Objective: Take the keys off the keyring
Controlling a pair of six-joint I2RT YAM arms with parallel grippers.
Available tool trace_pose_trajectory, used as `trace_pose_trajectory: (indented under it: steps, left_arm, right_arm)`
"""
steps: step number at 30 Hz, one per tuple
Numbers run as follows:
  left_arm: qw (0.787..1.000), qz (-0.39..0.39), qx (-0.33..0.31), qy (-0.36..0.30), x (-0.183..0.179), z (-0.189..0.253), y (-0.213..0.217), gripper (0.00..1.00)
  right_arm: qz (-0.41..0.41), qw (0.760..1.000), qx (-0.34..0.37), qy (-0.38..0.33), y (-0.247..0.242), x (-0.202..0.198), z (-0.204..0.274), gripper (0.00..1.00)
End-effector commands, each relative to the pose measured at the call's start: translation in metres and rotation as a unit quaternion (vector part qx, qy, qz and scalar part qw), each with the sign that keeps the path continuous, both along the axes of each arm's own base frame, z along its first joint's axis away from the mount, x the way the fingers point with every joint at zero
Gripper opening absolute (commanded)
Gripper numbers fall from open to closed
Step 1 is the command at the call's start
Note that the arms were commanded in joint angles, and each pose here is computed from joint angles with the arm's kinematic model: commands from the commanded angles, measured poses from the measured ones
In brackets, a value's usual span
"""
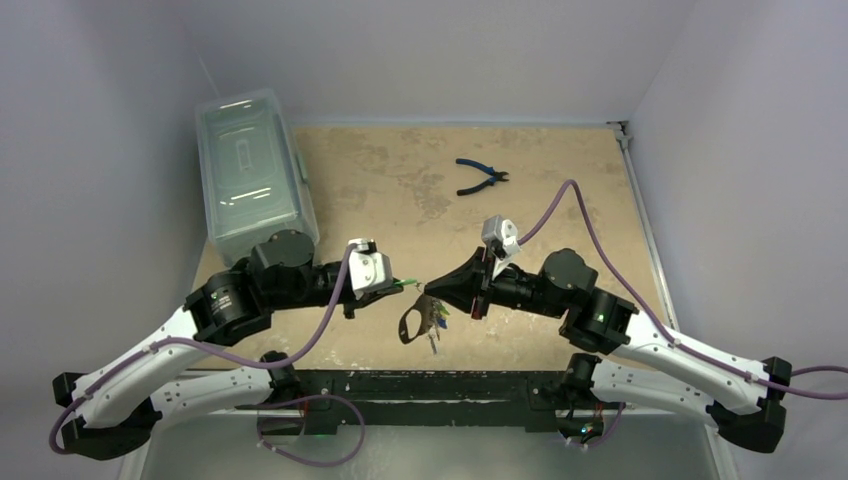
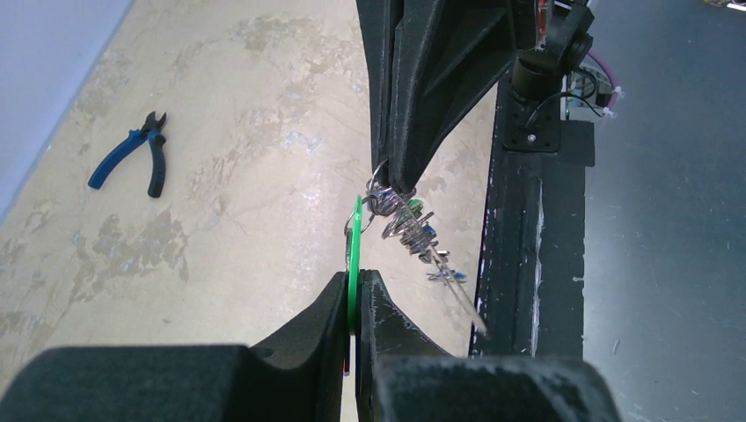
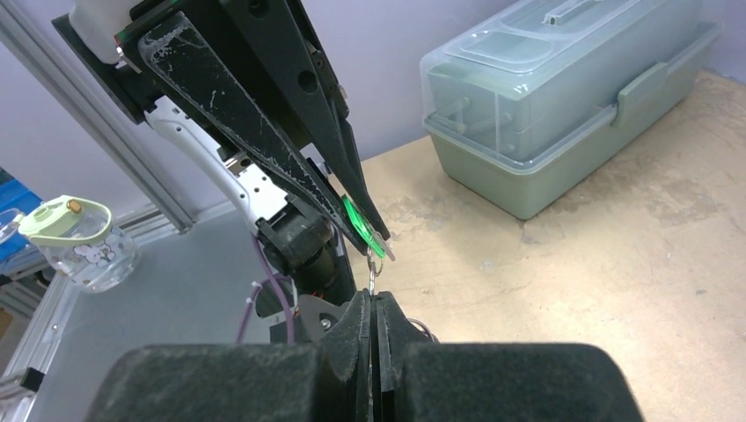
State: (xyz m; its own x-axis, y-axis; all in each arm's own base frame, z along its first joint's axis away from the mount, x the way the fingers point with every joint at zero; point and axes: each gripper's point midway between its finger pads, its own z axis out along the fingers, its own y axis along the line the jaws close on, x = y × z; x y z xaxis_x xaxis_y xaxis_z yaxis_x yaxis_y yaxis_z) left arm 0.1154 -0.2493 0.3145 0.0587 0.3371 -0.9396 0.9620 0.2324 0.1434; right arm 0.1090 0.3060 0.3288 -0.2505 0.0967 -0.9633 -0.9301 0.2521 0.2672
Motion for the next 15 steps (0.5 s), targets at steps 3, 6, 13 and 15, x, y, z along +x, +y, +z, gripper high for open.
trace_pose_trajectory:
  steps: [3, 6, 13, 15]
  left_arm:
    - [0.999, 0.029, -0.016, -0.008, 0.0069, 0.0033, 0.0069, 0.0]
    - [0.999, 0.025, -0.023, -0.008, 0.0054, 0.0022, 0.0059, 0.0]
    - [0.999, 0.02, -0.032, -0.005, 0.0049, -0.0031, 0.0014, 0.0]
    - [0.999, 0.018, -0.037, -0.006, 0.0047, -0.0024, -0.0004, 0.0]
  right_arm:
    - [-0.007, 0.998, 0.066, -0.023, -0.0048, -0.0004, 0.0403, 0.0]
    - [-0.012, 0.997, 0.071, -0.022, -0.0052, 0.0011, 0.0427, 0.0]
    - [-0.019, 0.996, 0.081, -0.018, -0.0046, 0.0036, 0.0455, 0.0]
    - [-0.019, 0.996, 0.081, -0.018, -0.0045, 0.0038, 0.0449, 0.0]
